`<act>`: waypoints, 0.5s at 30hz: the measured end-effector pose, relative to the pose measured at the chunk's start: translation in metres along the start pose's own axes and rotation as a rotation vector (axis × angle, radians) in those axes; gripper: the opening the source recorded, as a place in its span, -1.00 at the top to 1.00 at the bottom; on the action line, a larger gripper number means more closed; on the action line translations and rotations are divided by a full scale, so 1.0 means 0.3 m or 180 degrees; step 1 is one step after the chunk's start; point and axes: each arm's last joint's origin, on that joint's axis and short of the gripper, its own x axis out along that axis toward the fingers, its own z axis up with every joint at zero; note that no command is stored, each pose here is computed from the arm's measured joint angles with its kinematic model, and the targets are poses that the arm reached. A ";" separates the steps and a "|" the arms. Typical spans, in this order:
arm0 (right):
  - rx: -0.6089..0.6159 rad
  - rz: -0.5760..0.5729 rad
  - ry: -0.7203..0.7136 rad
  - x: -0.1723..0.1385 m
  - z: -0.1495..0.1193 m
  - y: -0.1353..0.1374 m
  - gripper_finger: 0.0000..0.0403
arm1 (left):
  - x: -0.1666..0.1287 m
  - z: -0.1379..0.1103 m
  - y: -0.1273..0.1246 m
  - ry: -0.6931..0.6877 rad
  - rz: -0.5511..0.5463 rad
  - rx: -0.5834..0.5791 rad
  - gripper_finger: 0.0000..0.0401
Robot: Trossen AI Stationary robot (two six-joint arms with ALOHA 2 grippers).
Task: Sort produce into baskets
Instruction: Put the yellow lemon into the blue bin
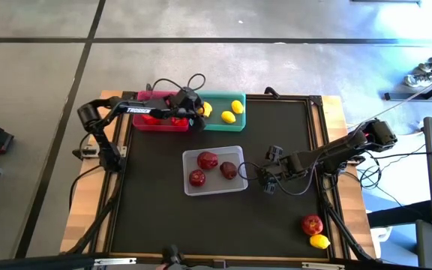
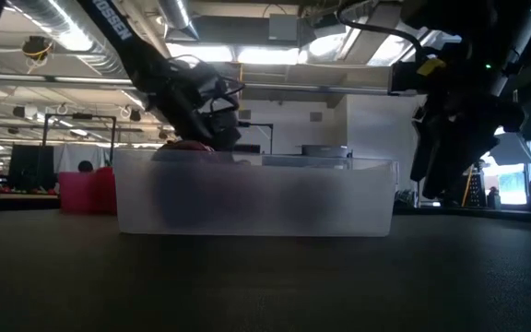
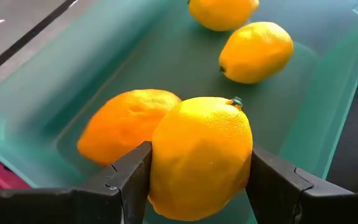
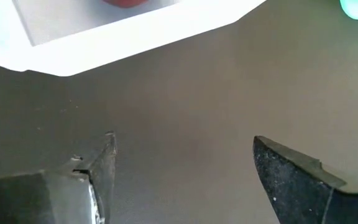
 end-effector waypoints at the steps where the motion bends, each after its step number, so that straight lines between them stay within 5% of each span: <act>1: -0.0006 0.0000 0.0000 0.000 0.000 0.000 -0.49 | 0.002 -0.002 0.000 0.0008 0.0004 0.0003 -0.06; 8: -0.0011 0.0000 0.0001 0.000 0.000 0.000 -0.49 | 0.003 -0.003 0.000 0.0016 0.0026 0.0167 -0.10; 15: -0.0014 0.0008 0.0007 0.001 0.000 0.001 -0.49 | 0.003 -0.005 -0.006 0.0043 0.0047 0.0121 -0.40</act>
